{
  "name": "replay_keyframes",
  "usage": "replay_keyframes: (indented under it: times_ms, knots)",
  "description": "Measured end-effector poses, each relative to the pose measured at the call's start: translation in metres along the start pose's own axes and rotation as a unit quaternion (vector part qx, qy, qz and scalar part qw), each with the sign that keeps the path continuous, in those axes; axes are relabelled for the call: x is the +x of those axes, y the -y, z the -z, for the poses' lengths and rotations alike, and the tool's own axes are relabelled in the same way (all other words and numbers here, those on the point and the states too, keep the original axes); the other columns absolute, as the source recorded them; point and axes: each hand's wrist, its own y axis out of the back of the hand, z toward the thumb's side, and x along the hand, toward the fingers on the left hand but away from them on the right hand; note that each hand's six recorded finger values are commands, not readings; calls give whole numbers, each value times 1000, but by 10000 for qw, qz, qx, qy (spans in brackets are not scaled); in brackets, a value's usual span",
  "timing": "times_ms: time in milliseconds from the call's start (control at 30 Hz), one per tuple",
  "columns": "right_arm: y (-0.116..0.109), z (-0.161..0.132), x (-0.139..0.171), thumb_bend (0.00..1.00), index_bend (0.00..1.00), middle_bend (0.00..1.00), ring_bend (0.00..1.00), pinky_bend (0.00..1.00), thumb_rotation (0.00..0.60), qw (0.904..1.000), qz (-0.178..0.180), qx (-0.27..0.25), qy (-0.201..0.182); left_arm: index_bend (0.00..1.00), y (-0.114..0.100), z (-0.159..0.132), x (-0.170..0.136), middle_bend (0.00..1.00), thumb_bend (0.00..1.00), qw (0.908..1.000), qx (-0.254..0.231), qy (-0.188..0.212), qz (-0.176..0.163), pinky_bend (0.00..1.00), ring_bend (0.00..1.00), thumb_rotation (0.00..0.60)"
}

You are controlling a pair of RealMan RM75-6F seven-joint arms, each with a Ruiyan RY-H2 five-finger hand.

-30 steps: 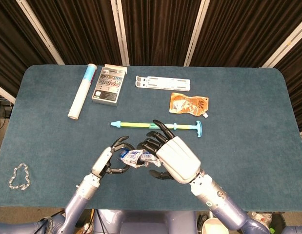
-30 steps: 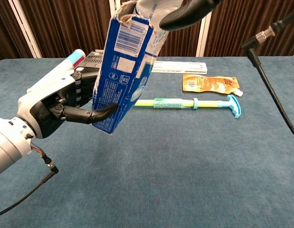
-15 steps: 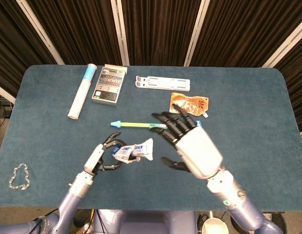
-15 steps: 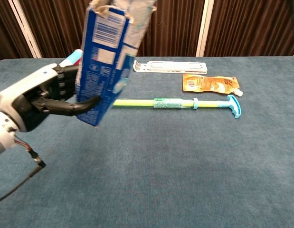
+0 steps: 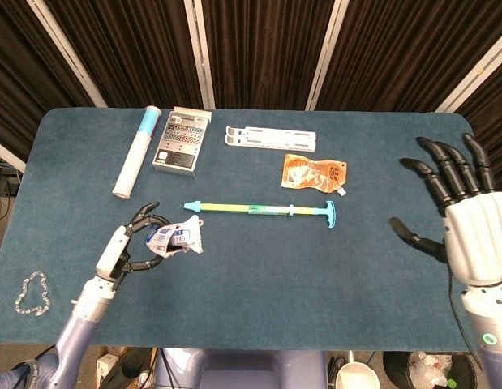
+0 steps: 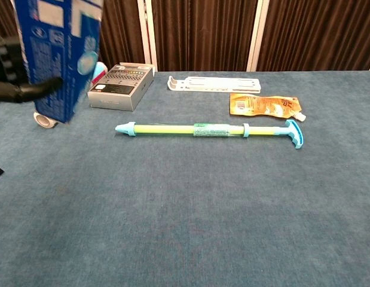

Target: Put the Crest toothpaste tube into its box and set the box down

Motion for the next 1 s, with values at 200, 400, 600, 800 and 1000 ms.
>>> replay_keyframes:
  times_ms: [200,400,600,800,1000]
  knots:
    - [21,38,3,165,240,150,144,0,600,9994,-167,97,279,426,-8,-5,-1,397,461,9999,-111,-14,-31,74,85,600]
    - [37,53,4,164,240,150,144,0,600,9985,-355,85,408,430,-13,-7,-1,397,460,9999,-162,-2,-53,74,85,600]
    - [46,64,5,165,240,150,144,0,600,9980,-382,304,397,432,-19,-10,-3,396,460,9999,-79,4,-63,74,85,600]
    - [65,75,14,165,240,150,144,0,600,9972,-560,357,329,433,-24,-12,-6,396,461,10000,17,-20,-42,74,85,600]
    - [83,92,27,165,240,150,144,0,600,9957,-760,272,452,427,-27,-16,-8,392,461,10000,-43,-4,-48,74,85,600]
